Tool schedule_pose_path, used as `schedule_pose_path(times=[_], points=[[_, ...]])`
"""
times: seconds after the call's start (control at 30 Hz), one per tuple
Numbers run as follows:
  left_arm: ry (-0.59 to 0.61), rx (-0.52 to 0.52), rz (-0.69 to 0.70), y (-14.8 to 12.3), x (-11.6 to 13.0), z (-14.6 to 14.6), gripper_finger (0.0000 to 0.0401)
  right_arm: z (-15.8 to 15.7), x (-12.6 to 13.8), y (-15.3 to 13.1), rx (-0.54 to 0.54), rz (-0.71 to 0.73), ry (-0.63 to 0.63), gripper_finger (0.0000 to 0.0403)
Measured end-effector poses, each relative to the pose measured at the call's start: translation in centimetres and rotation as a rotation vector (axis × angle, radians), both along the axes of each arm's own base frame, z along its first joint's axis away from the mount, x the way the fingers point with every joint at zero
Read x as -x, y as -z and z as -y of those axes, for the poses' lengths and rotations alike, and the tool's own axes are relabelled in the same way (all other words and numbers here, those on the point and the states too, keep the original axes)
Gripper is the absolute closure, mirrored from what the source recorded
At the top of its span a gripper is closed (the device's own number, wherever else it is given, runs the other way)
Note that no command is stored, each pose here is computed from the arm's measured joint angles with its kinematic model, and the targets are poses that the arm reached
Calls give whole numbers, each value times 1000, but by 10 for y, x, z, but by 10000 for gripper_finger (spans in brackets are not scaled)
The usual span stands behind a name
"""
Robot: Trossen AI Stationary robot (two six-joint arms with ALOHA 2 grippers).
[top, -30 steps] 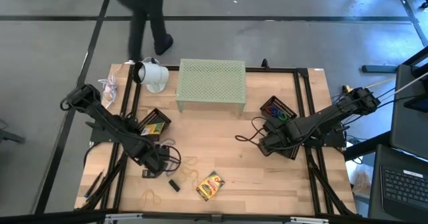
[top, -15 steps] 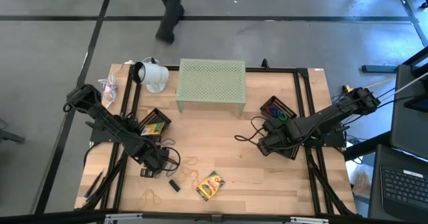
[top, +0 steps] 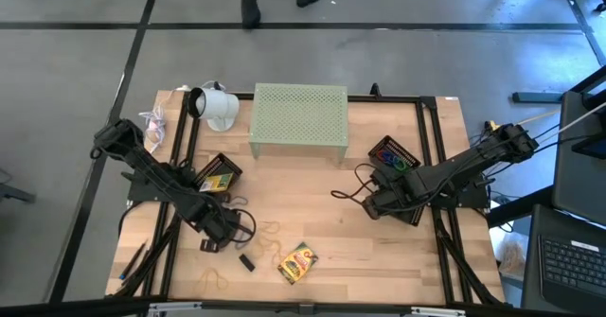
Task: Pick & Place Office Desk Supplies
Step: Put the blue rubber band into the bottom right black bin
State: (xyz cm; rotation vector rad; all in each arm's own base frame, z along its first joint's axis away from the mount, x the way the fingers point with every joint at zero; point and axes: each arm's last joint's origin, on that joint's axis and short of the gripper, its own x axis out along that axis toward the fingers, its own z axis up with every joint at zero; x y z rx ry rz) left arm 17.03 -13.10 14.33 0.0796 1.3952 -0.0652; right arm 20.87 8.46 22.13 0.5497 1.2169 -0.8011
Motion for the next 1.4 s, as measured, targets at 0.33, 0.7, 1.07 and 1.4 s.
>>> schedule_pose_path(times=[0.33, 0.7, 1.07, 1.4], points=[[-38, -7, -12, 12, 8, -6, 308, 0, -1, 0, 19, 21, 2, 208], [-46, 23, 29, 5, -1, 0, 396, 1, -3, -1, 46, 35, -24, 208], [29, -64, 333, -54, -38, 22, 399, -7, -21, -42, 57, 184, -124, 209], [-29, -289, 748, -114, -68, 33, 399, -33, -62, -78, 270, 615, -598, 208]])
